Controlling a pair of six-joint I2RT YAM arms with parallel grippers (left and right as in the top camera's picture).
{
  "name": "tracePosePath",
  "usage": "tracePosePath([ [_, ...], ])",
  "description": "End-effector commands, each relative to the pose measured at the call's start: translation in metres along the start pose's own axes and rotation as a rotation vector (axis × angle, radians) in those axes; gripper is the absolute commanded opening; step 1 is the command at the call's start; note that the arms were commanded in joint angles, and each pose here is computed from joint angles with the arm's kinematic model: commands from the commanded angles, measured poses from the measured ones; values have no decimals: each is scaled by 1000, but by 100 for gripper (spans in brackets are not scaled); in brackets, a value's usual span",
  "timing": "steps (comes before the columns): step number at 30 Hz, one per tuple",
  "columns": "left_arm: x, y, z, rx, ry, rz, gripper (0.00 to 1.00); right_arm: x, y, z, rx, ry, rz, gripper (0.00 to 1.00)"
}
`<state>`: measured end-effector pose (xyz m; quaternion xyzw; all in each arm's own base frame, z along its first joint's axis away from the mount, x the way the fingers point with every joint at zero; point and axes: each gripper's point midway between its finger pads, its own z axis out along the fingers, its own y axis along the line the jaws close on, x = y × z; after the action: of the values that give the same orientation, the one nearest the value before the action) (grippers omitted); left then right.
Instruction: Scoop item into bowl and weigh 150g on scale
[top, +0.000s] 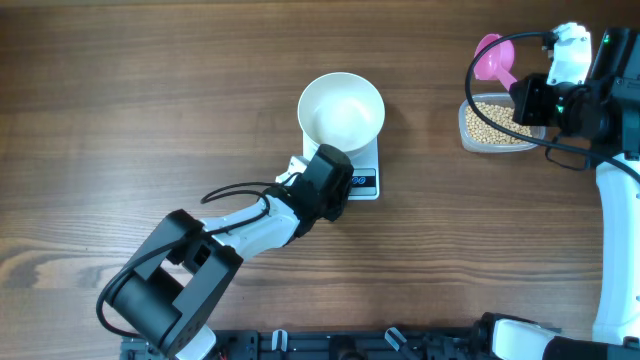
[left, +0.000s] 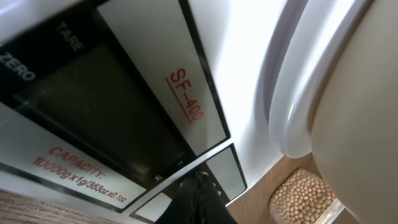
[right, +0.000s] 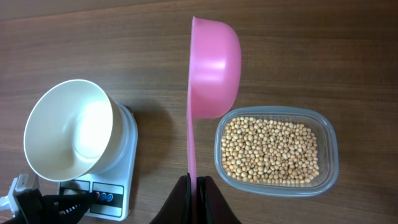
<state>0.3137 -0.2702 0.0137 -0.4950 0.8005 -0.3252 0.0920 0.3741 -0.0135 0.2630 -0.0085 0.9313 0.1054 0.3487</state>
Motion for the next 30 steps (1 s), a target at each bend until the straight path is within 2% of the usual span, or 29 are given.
tracePosePath([
  [1, -18, 42, 12, -120, -55, -23, 4, -1, 3, -4, -14, -10, -20, 4],
  [15, -23, 41, 14, -119, -46, -33, 4, -3, 3, -4, -13, -19, -23, 4],
  [21, -21, 9, -2, -28, 36, 124, 4, -3, 3, -4, -13, -19, -21, 4],
  [30, -19, -26, -67, 65, 0, 295, 4, -1, 3, -4, -14, -13, -19, 4],
])
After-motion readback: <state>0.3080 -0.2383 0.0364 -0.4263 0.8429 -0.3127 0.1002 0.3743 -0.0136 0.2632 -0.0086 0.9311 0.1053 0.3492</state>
